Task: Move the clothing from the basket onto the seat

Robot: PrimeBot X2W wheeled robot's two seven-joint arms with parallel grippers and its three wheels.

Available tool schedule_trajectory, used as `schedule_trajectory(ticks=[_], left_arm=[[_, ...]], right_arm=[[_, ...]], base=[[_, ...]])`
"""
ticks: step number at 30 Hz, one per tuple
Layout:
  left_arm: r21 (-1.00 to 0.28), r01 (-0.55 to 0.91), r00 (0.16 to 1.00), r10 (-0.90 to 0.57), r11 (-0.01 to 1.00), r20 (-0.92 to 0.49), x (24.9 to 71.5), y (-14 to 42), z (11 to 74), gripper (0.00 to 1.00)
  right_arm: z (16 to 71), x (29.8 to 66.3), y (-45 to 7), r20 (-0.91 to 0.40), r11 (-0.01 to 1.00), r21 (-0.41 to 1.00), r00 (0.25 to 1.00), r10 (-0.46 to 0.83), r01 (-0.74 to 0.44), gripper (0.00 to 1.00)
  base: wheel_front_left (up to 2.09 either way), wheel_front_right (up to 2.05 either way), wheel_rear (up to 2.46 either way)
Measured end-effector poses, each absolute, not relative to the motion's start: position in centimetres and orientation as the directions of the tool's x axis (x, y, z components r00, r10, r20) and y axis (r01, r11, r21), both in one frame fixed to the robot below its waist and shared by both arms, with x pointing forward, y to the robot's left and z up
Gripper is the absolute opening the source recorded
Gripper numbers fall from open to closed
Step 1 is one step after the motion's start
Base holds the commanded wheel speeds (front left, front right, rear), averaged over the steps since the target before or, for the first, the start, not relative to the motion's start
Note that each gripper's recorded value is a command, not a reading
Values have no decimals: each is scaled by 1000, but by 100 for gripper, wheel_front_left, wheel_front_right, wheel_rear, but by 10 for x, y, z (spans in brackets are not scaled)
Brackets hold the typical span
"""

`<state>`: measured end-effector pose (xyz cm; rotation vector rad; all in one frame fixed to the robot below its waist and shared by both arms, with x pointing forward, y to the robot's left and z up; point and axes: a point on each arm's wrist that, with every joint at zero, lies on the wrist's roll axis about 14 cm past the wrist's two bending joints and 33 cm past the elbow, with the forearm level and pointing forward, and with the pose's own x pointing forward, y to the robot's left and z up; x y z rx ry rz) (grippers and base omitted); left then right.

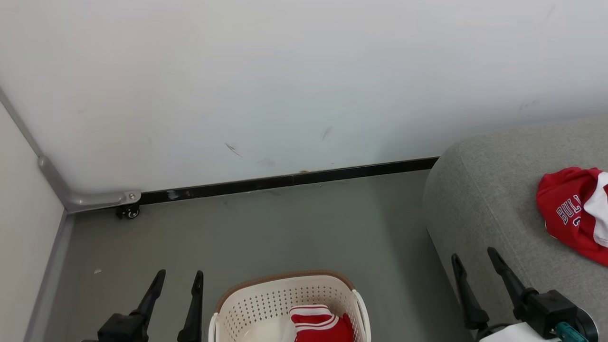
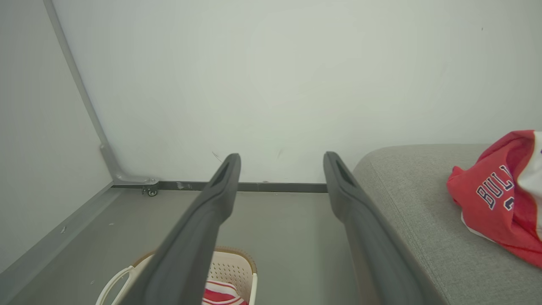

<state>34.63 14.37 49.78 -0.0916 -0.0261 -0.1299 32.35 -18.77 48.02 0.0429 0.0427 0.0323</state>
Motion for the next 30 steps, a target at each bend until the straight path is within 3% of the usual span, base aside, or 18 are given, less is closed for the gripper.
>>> schedule_trajectory(ticks=[30], left_arm=[[-78,133,991,-133,988,13,348,143,491,100]], right_arm=[[481,321,-186,-56,998,56,998,36,-33,100]], base=[[0,0,0]])
